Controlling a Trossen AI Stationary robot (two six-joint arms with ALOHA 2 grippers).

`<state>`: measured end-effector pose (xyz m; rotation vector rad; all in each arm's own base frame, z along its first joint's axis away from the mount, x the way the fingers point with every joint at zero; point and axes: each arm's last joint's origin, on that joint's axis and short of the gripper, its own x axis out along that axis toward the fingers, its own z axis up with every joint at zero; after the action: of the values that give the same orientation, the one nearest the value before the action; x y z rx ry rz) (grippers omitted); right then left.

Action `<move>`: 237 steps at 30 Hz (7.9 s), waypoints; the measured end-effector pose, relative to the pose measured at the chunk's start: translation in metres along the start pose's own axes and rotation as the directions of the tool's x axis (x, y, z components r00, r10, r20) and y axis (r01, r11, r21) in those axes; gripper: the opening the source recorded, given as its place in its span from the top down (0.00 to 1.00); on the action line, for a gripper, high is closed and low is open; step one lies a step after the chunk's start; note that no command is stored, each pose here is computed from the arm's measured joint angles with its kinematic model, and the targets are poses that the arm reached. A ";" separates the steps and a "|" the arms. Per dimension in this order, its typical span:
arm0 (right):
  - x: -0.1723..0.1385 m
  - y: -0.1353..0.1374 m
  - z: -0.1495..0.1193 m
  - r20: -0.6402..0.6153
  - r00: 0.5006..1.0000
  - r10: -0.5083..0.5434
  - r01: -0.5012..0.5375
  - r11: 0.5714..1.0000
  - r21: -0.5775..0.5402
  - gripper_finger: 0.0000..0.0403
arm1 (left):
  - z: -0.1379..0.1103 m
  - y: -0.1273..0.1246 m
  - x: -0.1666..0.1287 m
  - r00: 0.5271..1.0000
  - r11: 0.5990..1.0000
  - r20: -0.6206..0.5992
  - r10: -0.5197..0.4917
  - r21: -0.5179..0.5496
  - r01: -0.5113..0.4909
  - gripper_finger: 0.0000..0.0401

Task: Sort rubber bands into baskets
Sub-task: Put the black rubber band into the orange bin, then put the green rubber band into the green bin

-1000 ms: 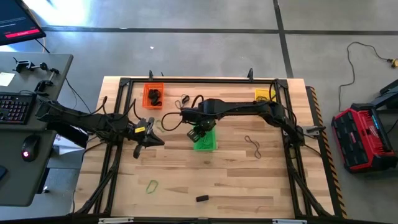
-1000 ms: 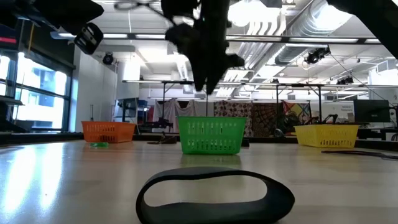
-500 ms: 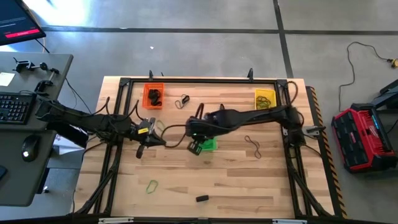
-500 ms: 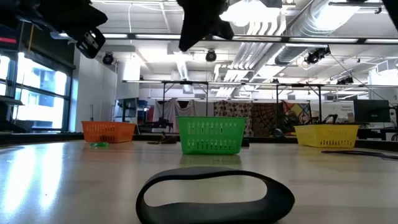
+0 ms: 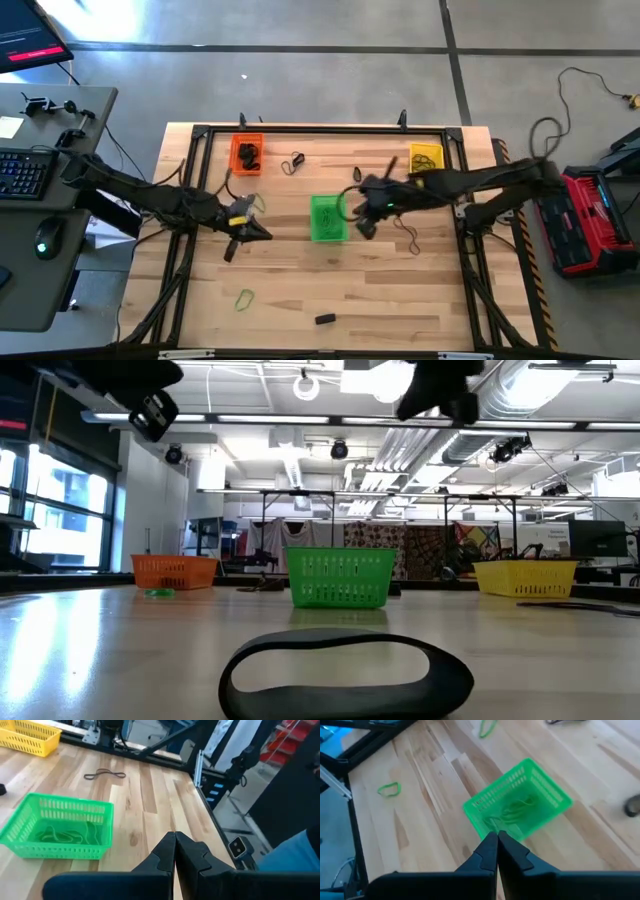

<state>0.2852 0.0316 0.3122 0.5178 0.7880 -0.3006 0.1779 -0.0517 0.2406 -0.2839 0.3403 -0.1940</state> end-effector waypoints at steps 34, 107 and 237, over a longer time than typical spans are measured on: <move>-0.052 0.000 -0.044 -0.056 0.998 0.030 -0.049 0.925 -0.377 1.00 | 0.007 -0.138 0.187 0.862 0.962 -0.495 0.110 -0.167 -0.218 0.97; -0.053 0.000 -0.051 -0.094 0.996 -0.003 -0.039 0.899 -0.437 1.00 | -0.076 -0.122 0.249 0.773 0.963 -0.635 0.018 -0.198 -0.185 0.99; -0.043 -0.064 0.026 0.163 0.987 0.007 0.051 0.935 -0.350 1.00 | 0.088 0.131 -0.044 0.677 0.847 -0.599 0.428 0.003 -0.532 0.74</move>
<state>0.2438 -0.0336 0.3382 0.1423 0.6706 -0.2117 0.1860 0.1029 0.2932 -0.2909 1.0409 0.2944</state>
